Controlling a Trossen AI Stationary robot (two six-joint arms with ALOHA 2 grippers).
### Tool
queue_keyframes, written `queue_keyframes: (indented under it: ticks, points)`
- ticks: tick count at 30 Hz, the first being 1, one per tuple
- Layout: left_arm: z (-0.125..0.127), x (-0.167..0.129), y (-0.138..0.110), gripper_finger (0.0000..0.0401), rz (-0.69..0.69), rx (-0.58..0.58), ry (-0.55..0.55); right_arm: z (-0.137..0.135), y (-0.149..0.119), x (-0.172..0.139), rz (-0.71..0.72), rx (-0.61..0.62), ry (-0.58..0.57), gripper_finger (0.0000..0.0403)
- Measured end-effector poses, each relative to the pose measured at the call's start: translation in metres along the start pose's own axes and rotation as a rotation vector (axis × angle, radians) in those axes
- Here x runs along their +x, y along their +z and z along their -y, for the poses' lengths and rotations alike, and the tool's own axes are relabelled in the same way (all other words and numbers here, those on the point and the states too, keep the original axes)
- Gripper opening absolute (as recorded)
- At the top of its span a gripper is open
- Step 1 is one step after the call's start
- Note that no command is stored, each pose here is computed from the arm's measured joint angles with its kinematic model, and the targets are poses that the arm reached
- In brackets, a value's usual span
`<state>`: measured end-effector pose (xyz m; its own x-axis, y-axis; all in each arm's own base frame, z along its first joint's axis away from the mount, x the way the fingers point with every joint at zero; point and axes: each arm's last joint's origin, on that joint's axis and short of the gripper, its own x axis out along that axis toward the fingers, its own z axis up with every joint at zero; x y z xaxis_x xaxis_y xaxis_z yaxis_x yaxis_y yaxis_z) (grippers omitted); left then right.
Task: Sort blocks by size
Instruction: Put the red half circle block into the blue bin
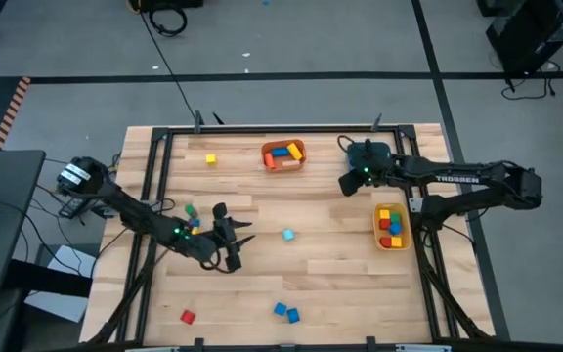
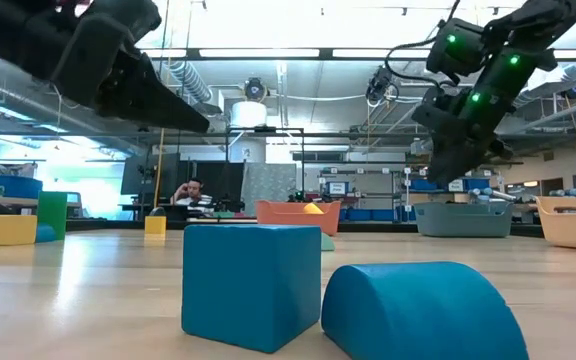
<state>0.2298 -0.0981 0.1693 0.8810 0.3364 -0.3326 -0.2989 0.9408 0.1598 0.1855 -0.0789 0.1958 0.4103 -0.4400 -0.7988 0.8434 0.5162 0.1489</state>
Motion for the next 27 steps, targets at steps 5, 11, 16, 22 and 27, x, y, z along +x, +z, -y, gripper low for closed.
queue_keyframes:
  ticks: [5,11,16,22,27]
  points:
    - [0.007,-0.001,0.016,0.0162,-0.100,0.019,0.013,-0.017,-0.012,-0.006,-0.011,-0.079,0.066,0.0138]
    - [0.010,-0.002,0.025,0.0162,-0.142,-0.018,-0.018,-0.048,-0.030,-0.019,0.013,-0.112,0.229,0.0135]
    - [0.013,-0.002,0.024,0.0162,-0.174,-0.027,-0.113,-0.070,-0.046,-0.034,0.083,-0.166,0.330,0.0136]
    - [0.016,-0.003,0.023,0.0162,-0.210,-0.086,-0.205,-0.087,-0.066,-0.047,0.172,-0.194,0.357,0.0133]
    - [0.021,-0.005,0.021,0.0162,-0.282,-0.095,-0.384,-0.099,-0.084,-0.050,0.189,-0.232,0.378,0.0132]
